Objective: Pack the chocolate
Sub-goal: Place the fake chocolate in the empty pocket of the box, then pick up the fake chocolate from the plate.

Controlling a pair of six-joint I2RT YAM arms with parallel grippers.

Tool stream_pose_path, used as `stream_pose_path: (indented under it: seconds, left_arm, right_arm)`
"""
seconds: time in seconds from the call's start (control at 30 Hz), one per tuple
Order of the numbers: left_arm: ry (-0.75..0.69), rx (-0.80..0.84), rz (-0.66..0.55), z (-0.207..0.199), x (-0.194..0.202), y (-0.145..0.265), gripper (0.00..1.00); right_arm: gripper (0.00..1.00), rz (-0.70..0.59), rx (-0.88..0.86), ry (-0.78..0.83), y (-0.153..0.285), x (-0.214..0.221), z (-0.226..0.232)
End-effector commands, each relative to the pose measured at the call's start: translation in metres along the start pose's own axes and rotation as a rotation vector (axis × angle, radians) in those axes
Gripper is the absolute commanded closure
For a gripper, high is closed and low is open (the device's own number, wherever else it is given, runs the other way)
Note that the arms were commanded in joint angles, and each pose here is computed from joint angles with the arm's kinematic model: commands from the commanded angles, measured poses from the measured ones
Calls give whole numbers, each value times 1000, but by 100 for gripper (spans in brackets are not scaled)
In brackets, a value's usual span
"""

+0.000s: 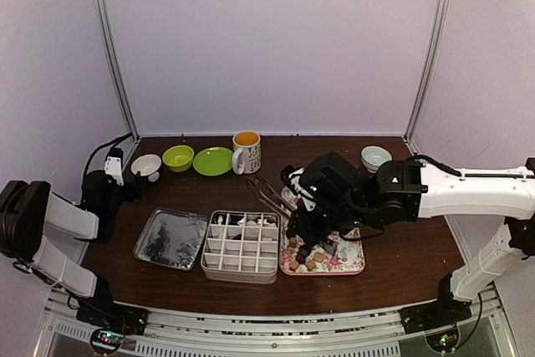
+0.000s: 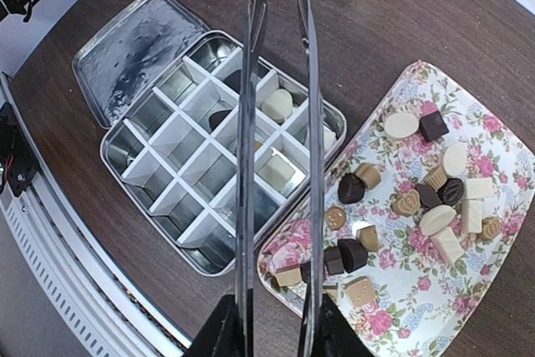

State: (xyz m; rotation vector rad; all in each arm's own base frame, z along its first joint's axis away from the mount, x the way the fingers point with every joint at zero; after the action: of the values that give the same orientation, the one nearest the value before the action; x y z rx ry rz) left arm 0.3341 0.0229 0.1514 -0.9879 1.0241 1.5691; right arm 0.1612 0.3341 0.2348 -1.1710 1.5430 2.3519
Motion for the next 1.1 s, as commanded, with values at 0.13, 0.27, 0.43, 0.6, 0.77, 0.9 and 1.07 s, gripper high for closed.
stream_pose_path:
  seconds: [0.13, 0.27, 0.43, 0.6, 0.77, 0.9, 1.07]
  left_arm:
    - [19, -29, -66, 7, -17, -3, 2]
    - [19, -28, -67, 7, -17, -3, 2]
    - [18, -29, -65, 7, -17, -3, 2]
    - [18, -29, -67, 7, -17, -3, 2]
    - [18, -29, -65, 7, -17, -3, 2]
    - [18, -28, -67, 7, -17, -3, 2]
    - [18, -29, -66, 7, -17, -3, 2]
  right_arm:
    - [71, -48, 57, -107, 23, 24, -34]
    - [71, -13, 88, -142, 26, 42, -47]
    - [71, 42, 144, -189, 26, 63, -66]
    - [71, 55, 211, -256, 28, 77, -89]
    - [71, 78, 263, -324, 27, 91, -116]
    - [71, 80, 291, -365, 28, 96, -132]
    - [73, 96, 331, -409, 24, 102, -148]
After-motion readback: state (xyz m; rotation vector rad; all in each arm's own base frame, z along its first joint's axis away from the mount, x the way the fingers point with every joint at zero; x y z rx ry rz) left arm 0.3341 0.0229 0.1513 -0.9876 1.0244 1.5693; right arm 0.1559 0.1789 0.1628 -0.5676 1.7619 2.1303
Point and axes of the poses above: each gripper's point midway between its finger pads, its own y axis back along the fingers, its own z axis along the line the jaws close on, x = y × z, the point moved 5 cm from there along y, back along the fingers, and after that the axes turned 7 degrees about -y, right-handed, at the moved point
